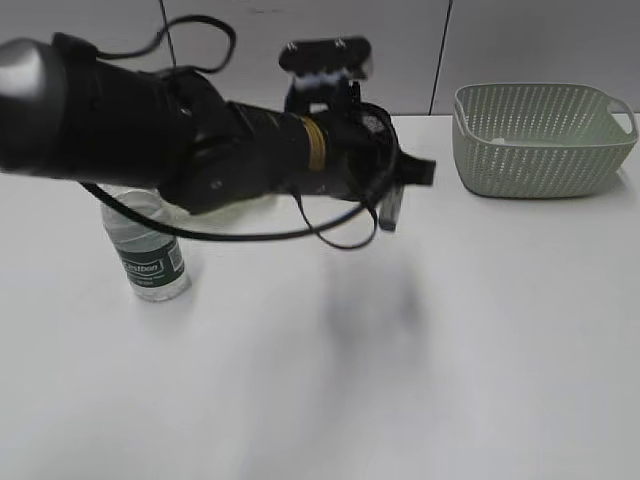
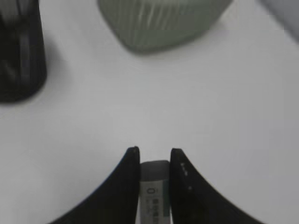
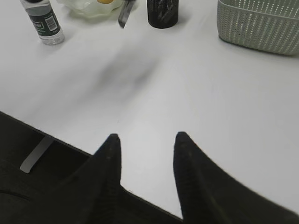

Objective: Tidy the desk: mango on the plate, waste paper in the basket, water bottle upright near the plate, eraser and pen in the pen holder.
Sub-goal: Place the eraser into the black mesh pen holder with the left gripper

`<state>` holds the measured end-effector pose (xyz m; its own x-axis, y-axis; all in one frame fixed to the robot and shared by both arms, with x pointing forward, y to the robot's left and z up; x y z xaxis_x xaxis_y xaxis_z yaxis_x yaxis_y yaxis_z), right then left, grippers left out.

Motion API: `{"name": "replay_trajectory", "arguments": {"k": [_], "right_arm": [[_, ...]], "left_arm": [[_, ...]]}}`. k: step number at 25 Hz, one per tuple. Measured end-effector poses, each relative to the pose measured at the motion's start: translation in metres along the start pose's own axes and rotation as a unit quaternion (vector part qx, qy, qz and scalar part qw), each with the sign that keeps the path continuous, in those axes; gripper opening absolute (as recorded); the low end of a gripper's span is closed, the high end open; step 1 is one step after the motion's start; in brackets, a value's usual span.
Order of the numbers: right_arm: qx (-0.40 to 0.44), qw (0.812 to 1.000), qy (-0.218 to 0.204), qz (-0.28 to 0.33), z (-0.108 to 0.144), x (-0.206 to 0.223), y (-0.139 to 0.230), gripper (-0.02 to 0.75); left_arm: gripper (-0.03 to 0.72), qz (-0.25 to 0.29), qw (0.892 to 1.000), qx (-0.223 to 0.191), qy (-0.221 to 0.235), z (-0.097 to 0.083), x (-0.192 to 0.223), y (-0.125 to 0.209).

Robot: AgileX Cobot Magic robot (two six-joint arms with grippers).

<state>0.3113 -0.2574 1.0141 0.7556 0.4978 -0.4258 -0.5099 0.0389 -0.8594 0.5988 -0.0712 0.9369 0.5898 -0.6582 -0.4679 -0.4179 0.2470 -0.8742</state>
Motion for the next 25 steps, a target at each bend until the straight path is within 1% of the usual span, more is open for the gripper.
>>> {"name": "replay_trajectory", "arguments": {"k": [2,4,5,8,10,12,15,23,25], "right_arm": [[0.0,1.0,0.0,0.0,0.0,0.0,0.0,0.311],[0.0,1.0,0.0,0.0,0.0,0.0,0.0,0.311],[0.0,1.0,0.0,0.0,0.0,0.0,0.0,0.311],[0.0,1.0,0.0,0.0,0.0,0.0,0.0,0.311],[0.0,1.0,0.0,0.0,0.0,0.0,0.0,0.311],[0.0,1.0,0.0,0.0,0.0,0.0,0.0,0.311],[0.0,1.0,0.0,0.0,0.0,0.0,0.0,0.311],[0.0,1.0,0.0,0.0,0.0,0.0,0.0,0.311],[0.0,1.0,0.0,0.0,0.0,0.0,0.0,0.311]], "left_arm": [[0.137,-0.05,0.999,0.017,-0.009,0.027,-0.001,-0.024],[0.137,-0.093,0.994,0.049,-0.024,0.055,-0.003,-0.044],[0.137,-0.115,0.991,0.066,-0.03,0.065,-0.003,-0.054],[0.137,-0.169,0.98,0.097,-0.036,0.084,0.003,-0.074],[0.137,-0.195,0.974,0.112,-0.035,0.09,0.014,-0.079],[0.137,-0.207,0.969,0.129,-0.038,0.096,0.025,-0.082],[0.137,-0.212,0.966,0.141,-0.039,0.101,0.044,-0.079],[0.137,-0.204,0.968,0.141,-0.04,0.111,0.081,-0.062],[0.166,-0.192,0.97,0.14,-0.043,0.113,0.085,-0.056]]}}
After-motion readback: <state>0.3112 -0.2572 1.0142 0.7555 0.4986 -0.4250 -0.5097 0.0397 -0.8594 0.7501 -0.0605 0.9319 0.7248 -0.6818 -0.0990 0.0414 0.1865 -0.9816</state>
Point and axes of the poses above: a point on each arm's last joint axis where the gripper is mounted, x pointing out along that axis toward the gripper, z along the wrist's bending axis when the last joint is at zero, y = z × x, the point moved 10 cm from there along x, pointing out along that axis toward the gripper, and after that the axes turned 12 degrees about x, right-handed, at the moved point
